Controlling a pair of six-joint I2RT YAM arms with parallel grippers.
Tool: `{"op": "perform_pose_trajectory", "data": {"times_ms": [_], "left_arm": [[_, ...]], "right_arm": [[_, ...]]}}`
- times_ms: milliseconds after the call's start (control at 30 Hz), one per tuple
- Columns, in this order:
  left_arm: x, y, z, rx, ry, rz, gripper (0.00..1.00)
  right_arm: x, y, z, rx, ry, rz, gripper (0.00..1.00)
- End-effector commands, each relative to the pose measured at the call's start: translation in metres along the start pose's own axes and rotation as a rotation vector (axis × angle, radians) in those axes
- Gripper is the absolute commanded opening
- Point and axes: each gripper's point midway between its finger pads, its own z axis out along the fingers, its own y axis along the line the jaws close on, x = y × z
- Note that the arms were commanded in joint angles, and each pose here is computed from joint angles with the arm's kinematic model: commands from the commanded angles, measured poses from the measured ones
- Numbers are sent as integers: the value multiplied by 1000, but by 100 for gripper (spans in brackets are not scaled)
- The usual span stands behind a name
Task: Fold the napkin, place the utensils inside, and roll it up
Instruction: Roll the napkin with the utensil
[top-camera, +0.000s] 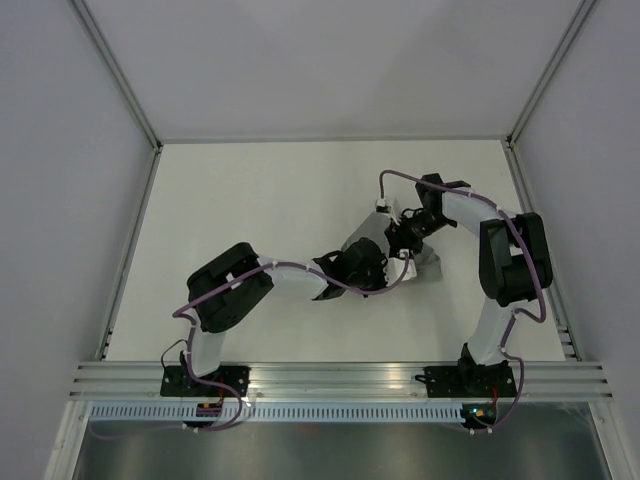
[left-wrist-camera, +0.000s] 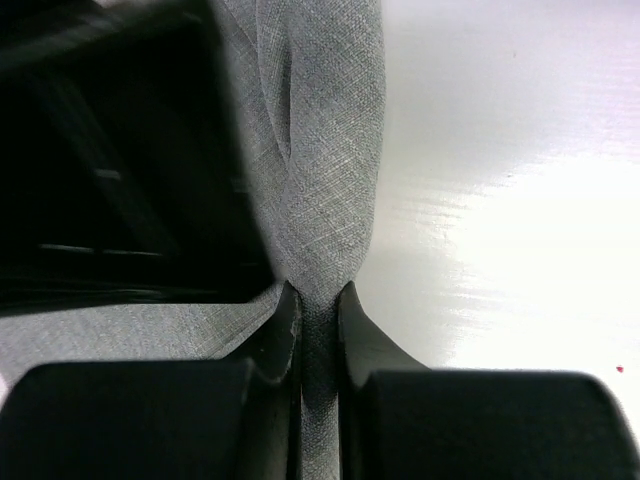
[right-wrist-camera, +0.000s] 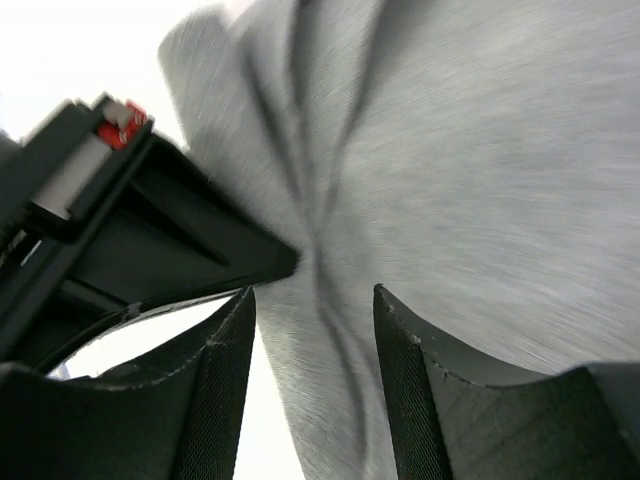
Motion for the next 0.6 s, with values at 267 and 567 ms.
{"op": "perform_pose_trajectory", "data": {"times_ms": [267, 567], "left_arm": [[57, -56, -10, 326, 163, -354, 2], [57, -66, -24, 569, 218, -597, 2]], "right_arm": [[-43, -57, -102, 500, -385, 80, 50], [-6, -16, -109, 616, -348, -201, 60]]}}
